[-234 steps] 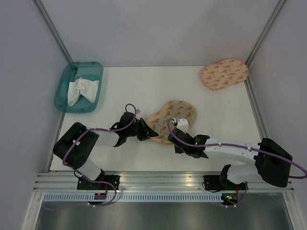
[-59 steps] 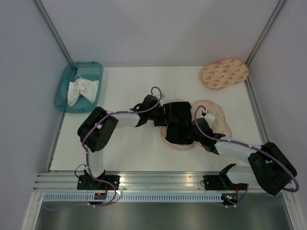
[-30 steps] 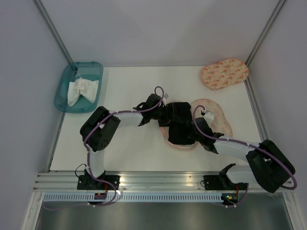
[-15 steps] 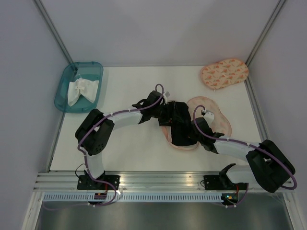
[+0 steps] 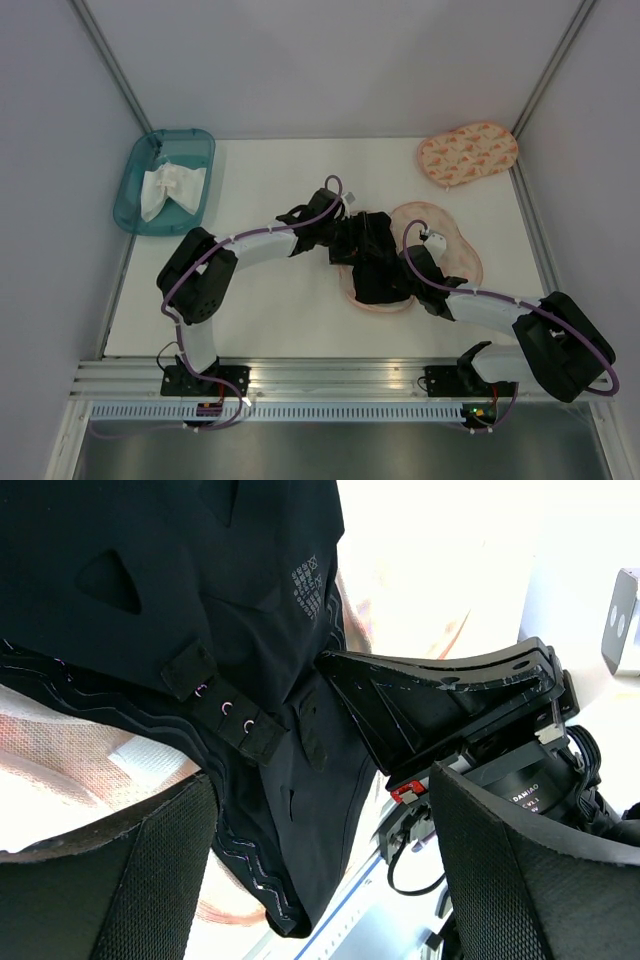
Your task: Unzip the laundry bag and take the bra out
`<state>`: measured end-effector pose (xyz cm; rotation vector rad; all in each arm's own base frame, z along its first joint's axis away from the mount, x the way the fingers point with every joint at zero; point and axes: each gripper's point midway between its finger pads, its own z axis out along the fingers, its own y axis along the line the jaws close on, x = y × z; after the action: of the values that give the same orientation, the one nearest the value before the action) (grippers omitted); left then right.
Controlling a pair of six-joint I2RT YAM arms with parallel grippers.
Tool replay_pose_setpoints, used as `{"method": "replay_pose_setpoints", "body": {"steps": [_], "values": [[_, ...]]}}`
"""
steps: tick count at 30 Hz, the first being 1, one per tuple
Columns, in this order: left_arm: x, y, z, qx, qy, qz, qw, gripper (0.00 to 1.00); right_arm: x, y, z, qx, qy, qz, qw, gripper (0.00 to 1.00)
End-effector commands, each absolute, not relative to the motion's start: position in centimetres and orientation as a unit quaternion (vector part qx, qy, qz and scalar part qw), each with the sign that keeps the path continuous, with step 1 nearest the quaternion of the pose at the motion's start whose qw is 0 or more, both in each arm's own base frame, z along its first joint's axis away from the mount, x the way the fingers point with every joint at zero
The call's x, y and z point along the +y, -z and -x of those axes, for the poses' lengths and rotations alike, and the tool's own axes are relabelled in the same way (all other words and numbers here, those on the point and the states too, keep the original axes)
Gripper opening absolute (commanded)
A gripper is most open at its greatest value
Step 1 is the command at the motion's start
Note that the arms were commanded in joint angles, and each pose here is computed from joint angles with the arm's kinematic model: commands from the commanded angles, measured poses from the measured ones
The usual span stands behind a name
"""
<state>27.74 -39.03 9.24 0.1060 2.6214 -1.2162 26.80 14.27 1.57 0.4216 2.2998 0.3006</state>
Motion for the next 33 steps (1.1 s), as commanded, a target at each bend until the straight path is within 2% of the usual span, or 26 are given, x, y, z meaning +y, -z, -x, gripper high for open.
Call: {"method": "replay_pose_setpoints", "body": {"steps": [1,5,11,14,15,17,18,21,24,29,31,32,33], "values": [[-40.2,-11.8,-28.5,0.884,0.439,-0.058,0.153,0.88,13.1,-0.2,-25.6,0.916,-0.084,-0.156,0.36,0.0],[-40.7,-9.8,-28.6,0.889,0.436,-0.05,0.13,0.88,13.1,-0.3,-25.6,0.916,-0.087,-0.156,0.36,0.0],[-40.9,-6.2,-28.2,0.894,0.435,-0.031,0.105,0.79,13.1,-0.4,-25.6,0.914,-0.089,-0.157,0.363,0.01],[-41.2,-6.0,-28.2,0.889,0.444,-0.031,0.103,0.67,13.1,-0.4,-25.6,0.914,-0.089,-0.158,0.362,0.0],[-41.2,-6.2,-28.2,0.888,0.448,-0.031,0.103,0.58,13.1,-0.4,-25.6,0.914,-0.089,-0.157,0.363,0.0],[-41.4,-6.8,-28.3,0.882,0.457,-0.034,0.11,0.49,13.1,-0.4,-25.6,0.914,-0.089,-0.156,0.362,0.0],[-41.4,-6.9,-28.3,0.881,0.458,-0.034,0.111,0.37,13.1,-0.4,-25.6,0.914,-0.089,-0.157,0.363,0.0],[-41.6,-7.5,-28.3,0.876,0.467,-0.038,0.115,0.14,13.1,-0.5,-25.6,0.914,-0.089,-0.157,0.364,0.0],[-41.7,-7.7,-28.3,0.874,0.47,-0.041,0.116,0.02,13.2,-0.5,-25.6,0.914,-0.092,-0.156,0.364,0.0],[-41.5,-7.6,-28.1,0.875,0.469,-0.041,0.115,0.02,13.3,-1.0,-25.7,0.913,-0.094,-0.155,0.366,0.0],[-41.4,-7.8,-28.1,0.873,0.471,-0.045,0.121,0.02,13.5,-1.5,-25.8,0.911,-0.102,-0.154,0.37,0.16],[-41.3,-8.1,-28.0,0.871,0.472,-0.047,0.124,0.02,13.5,-2.0,-25.6,0.911,-0.106,-0.15,0.369,0.3],[-41.3,-8.4,-28.0,0.869,0.475,-0.052,0.129,0.02,13.7,-2.4,-25.6,0.909,-0.112,-0.146,0.373,0.5]]}}
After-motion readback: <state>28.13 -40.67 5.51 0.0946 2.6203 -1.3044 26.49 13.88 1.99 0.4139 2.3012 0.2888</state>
